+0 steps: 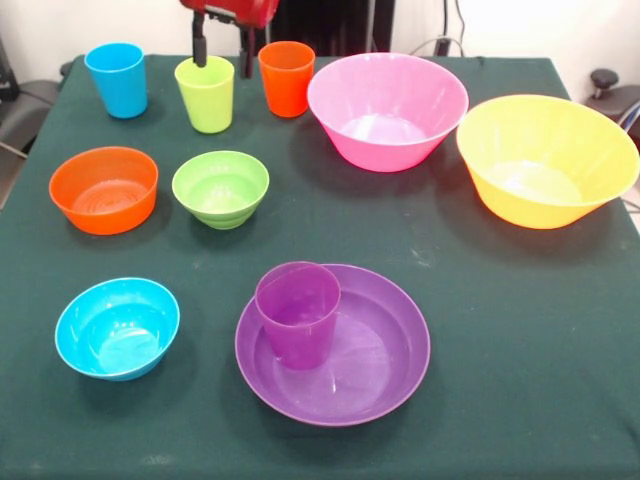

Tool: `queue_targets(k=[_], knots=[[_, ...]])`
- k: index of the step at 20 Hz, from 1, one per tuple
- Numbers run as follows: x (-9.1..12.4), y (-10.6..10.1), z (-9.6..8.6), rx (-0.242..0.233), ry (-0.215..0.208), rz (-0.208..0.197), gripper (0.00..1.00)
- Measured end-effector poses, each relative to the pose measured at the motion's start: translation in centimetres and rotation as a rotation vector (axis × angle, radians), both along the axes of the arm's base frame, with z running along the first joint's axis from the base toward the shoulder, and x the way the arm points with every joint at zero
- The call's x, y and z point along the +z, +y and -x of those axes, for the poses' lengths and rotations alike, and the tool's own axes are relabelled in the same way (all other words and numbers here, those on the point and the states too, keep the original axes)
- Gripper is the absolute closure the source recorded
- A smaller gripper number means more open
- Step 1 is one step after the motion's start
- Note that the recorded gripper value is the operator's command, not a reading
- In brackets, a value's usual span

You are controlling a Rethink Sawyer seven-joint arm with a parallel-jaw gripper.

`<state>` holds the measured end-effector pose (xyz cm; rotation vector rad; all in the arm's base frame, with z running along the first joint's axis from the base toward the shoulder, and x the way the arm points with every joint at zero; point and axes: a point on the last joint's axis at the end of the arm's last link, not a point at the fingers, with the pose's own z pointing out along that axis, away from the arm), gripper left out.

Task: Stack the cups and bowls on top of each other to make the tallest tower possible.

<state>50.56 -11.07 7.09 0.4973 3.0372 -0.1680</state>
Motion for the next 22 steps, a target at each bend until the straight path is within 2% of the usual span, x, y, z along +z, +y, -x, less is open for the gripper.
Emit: queue_targets(k=[4, 12, 22], knots=[[-1.4, 0.3, 0.4, 0.027, -0.017, -0.009, 0.00], [-3.9, 1.1, 1.3, 0.049, -0.024, -0.039, 0.00], [-6.5, 2.2, 2.8, 0.051, 0.011, -0.075, 0.00]])
